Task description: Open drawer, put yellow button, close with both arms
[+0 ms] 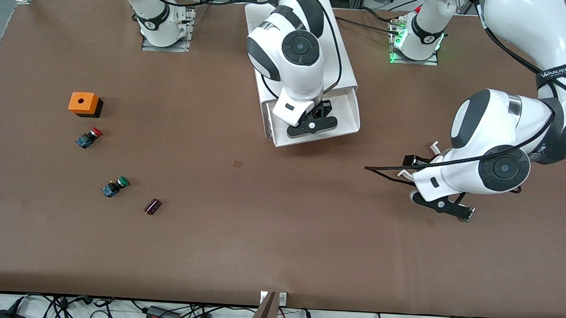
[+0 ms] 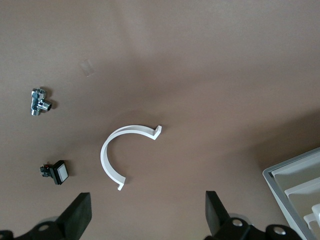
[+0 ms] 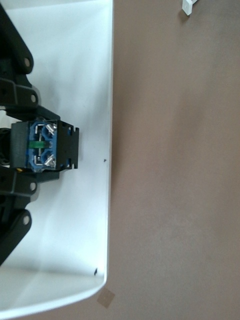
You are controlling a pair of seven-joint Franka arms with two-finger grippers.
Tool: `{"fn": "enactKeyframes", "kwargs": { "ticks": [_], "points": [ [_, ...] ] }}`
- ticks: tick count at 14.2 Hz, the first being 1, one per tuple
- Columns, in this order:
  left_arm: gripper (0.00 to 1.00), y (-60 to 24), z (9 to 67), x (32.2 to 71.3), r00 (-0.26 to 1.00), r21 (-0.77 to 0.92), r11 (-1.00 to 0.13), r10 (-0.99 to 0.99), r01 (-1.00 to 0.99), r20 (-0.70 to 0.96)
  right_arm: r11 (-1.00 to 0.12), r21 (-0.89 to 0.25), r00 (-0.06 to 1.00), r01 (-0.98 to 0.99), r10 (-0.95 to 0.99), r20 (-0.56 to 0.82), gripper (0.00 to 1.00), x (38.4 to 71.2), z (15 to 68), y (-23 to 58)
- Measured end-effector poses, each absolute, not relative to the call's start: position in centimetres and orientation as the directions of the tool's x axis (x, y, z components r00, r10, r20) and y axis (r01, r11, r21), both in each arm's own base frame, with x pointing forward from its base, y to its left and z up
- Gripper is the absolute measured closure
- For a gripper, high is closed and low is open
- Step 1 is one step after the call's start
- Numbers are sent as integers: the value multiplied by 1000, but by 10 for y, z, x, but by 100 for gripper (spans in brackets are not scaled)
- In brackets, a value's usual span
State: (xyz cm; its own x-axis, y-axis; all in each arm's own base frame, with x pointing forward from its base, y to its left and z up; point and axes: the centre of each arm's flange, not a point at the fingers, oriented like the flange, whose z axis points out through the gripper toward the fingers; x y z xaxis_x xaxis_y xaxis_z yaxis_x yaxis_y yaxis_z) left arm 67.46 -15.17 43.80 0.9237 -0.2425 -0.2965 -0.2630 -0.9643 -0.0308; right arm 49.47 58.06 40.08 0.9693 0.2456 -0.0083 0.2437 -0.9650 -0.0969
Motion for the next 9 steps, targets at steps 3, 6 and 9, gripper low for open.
{"fn": "enactKeyframes", "kwargs": {
  "ticks": [3, 6, 9],
  "points": [
    [0, -152, 440, 675, 929, -36, -968, -226, -247, -292, -965, -96, 969, 243, 245, -9, 55, 493, 400, 582],
    [0, -152, 440, 675, 931, -37, -969, -222, -242, -291, -973, -96, 977, 210, 212, -8, 26, 495, 402, 580],
    [0, -153, 440, 675, 937, -44, -975, -194, -216, -289, -978, -103, 983, 182, 183, 8, 0, 503, 422, 572]
  ]
}}
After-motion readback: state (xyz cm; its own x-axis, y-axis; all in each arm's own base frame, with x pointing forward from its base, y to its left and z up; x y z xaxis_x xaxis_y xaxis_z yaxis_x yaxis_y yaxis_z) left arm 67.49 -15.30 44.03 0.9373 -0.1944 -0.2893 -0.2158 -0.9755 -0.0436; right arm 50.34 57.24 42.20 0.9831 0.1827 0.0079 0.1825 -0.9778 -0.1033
